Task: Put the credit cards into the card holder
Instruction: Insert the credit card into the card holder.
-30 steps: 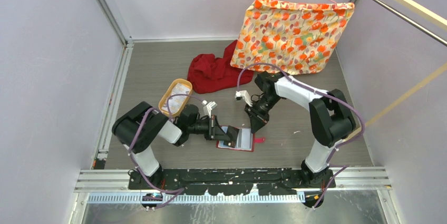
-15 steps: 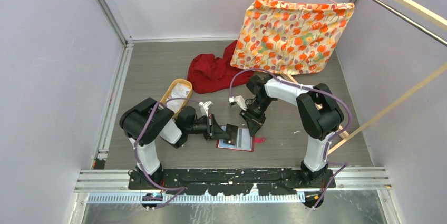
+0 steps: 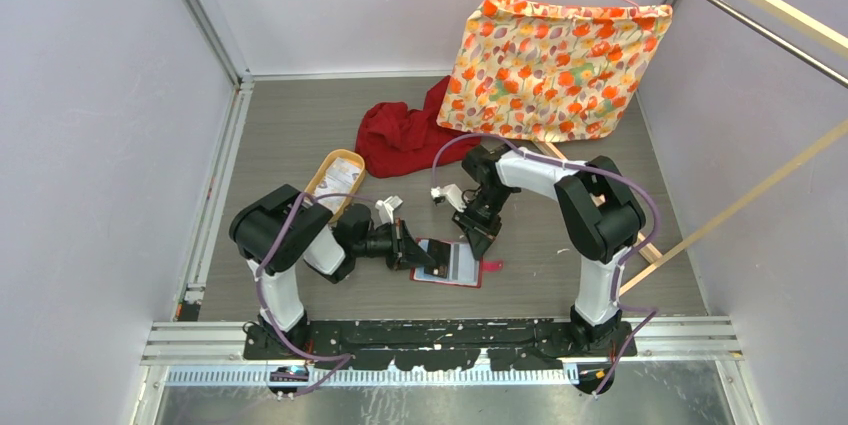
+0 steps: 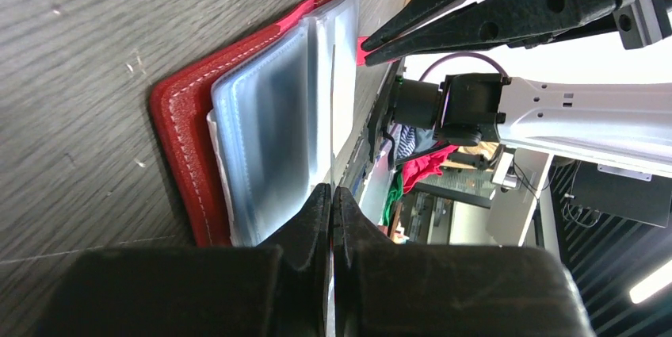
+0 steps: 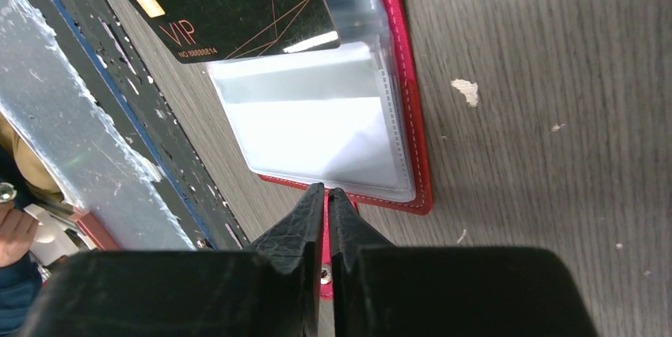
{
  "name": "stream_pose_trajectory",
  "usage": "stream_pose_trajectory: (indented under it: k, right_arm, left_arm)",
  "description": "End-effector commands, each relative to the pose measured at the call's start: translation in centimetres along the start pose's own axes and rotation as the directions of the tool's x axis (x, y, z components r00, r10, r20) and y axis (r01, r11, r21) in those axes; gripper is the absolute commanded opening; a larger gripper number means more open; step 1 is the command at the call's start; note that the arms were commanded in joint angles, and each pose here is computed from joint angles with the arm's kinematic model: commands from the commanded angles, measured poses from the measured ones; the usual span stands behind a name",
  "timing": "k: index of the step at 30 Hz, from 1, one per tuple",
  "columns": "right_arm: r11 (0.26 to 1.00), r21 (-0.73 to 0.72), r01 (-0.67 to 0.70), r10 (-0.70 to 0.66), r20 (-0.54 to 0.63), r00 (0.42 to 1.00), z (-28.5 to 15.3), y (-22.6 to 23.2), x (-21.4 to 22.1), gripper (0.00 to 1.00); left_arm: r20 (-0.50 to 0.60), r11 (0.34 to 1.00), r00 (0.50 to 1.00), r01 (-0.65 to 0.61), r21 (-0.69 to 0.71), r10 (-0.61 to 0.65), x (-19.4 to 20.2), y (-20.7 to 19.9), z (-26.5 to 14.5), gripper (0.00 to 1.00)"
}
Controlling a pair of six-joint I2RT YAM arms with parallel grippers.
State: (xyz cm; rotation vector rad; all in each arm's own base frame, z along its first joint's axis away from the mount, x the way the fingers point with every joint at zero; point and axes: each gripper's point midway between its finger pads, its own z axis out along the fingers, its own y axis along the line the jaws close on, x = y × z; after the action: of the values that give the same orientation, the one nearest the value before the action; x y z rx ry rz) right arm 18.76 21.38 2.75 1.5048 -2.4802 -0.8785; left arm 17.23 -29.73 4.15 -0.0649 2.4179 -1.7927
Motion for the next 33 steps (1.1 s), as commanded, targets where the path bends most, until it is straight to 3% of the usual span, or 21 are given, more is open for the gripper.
stream_pose_trajectory:
  k: [1,33]
  right_arm:
    - [0.999,0.031,0.019,-0.020,0.016,1.000,-0.46,-0.33,-1.14,0.11]
    - [0.998,0.057,0.020,-0.018,-0.034,0.999,0.11,-0.69,-0.78,0.11]
  left_arm:
    - [0.006,1.000,1.000,0.002,0.016,-0.002,-0.12,-0.18,-0.05,0.00]
    - [-0.022,0.999,0.999,-0.033,-0.008,0.032,0.52,-0.23,0.19,0.00]
